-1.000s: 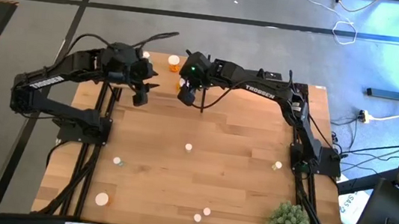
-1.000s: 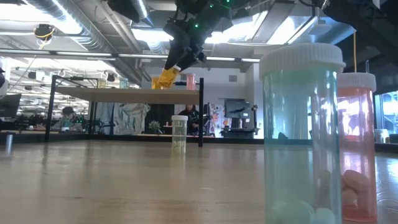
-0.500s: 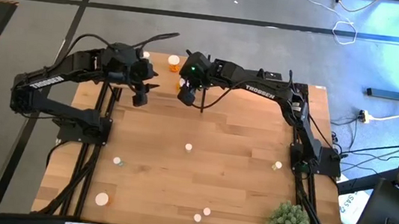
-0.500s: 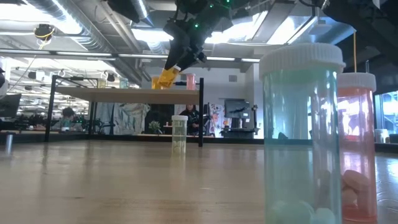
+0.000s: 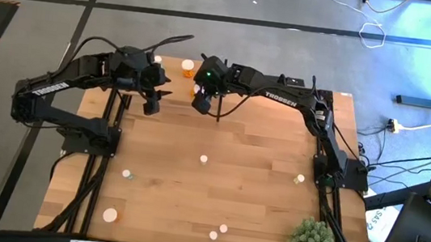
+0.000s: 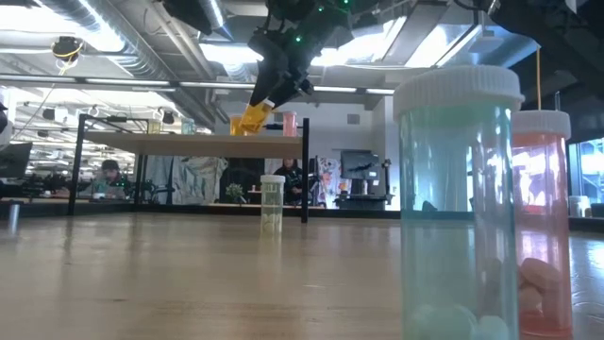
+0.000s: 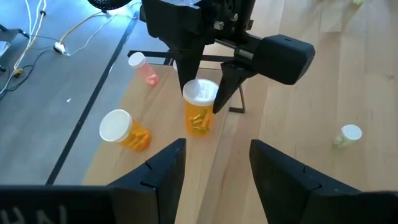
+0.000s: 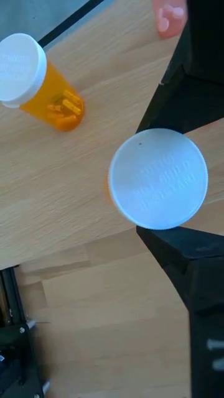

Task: Pick and place medicine bottles onto shelf by color
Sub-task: Put the top big orange pill bottle on the shelf aligned with the orange pill bottle on the shelf

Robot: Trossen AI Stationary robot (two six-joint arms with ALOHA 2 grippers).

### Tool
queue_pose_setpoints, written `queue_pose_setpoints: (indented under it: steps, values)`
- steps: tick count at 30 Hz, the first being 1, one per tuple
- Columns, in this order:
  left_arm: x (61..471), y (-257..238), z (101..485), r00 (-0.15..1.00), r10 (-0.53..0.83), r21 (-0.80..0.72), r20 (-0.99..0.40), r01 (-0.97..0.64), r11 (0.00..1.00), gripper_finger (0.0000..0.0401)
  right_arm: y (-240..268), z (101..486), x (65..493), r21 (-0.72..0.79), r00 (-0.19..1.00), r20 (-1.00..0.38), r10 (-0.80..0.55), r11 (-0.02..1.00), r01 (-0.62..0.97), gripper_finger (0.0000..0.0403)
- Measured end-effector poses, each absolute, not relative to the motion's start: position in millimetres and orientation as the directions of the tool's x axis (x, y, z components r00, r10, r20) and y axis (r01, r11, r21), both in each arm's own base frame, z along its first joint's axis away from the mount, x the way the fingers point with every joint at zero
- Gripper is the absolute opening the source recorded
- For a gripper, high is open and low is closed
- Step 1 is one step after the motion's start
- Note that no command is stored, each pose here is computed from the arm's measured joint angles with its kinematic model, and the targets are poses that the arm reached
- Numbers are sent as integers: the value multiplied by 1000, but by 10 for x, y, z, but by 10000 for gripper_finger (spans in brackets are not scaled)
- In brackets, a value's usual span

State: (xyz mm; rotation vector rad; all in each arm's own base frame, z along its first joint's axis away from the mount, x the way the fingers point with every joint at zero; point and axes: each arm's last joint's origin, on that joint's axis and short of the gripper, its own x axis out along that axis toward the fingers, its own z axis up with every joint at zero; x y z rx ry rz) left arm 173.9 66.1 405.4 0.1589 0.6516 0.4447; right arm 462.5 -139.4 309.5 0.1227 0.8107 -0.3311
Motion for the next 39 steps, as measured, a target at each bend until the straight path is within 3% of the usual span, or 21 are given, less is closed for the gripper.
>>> queue_pose_setpoints:
  steps: [32,39]
  values:
    - [1755,667,4079,720,454,279,-524,-358,891,173,-1397,3128,4657,-2,682,-696,-225,950,312,223]
    - [1746,682,4081,689,509,272,-517,-431,860,173,-1388,3129,4659,16,689,-696,-202,955,296,223]
